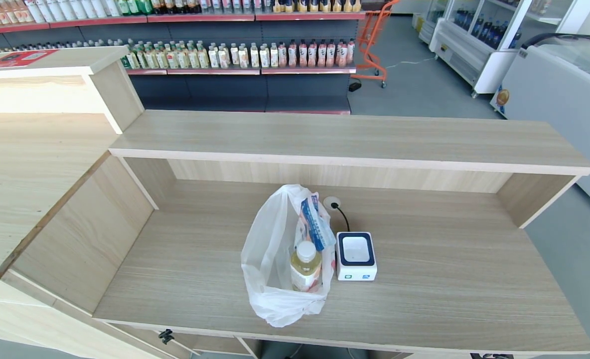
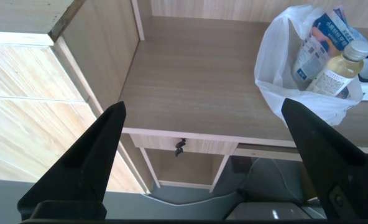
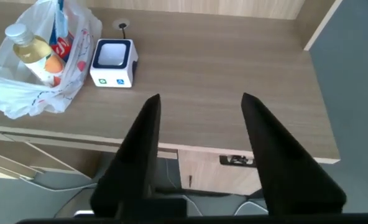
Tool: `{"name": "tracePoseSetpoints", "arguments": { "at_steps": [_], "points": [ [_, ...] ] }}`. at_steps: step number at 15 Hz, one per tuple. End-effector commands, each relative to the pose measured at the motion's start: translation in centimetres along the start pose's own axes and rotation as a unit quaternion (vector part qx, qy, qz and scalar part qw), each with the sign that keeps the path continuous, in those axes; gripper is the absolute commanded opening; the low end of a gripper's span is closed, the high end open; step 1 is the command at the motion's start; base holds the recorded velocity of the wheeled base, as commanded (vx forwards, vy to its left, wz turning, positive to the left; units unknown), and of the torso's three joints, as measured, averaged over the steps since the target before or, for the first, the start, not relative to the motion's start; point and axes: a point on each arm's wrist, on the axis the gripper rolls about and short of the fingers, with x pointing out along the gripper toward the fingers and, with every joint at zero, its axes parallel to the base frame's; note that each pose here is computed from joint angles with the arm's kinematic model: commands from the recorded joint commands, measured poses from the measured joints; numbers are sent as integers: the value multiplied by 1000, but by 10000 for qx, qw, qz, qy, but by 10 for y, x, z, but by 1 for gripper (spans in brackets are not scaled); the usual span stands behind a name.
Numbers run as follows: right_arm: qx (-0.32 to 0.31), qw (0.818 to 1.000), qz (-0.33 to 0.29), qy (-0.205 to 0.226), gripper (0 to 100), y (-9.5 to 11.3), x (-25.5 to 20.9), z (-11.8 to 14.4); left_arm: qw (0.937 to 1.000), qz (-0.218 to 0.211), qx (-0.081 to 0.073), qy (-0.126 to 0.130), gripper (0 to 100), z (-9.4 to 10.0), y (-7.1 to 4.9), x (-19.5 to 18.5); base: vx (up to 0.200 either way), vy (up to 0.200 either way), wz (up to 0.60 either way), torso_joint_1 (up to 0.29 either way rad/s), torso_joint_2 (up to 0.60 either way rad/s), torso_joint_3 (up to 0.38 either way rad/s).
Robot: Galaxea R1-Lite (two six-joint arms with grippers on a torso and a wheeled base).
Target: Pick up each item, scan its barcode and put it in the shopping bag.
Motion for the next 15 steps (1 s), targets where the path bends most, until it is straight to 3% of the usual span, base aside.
{"name": "tracePoseSetpoints", "arguments": {
  "at_steps": [1, 6, 12, 15],
  "points": [
    [-9, 10000, 5, 11, 0, 0, 0, 0, 10000, 0, 0, -2, 100, 0, 0, 0, 0, 0, 0, 0, 0, 0],
    [122, 9999, -3, 4, 0, 0, 0, 0, 10000, -8, -8, 21, 100, 0, 0, 0, 0, 0, 0, 0, 0, 0],
    [122, 9999, -3, 12, 0, 0, 0, 0, 10000, 0, 8, 6, 100, 0, 0, 0, 0, -200, 0, 3, 0, 3],
    [122, 9999, -3, 4, 0, 0, 0, 0, 10000, 0, -8, -2, 100, 0, 0, 0, 0, 0, 0, 0, 0, 0]
  ]
}}
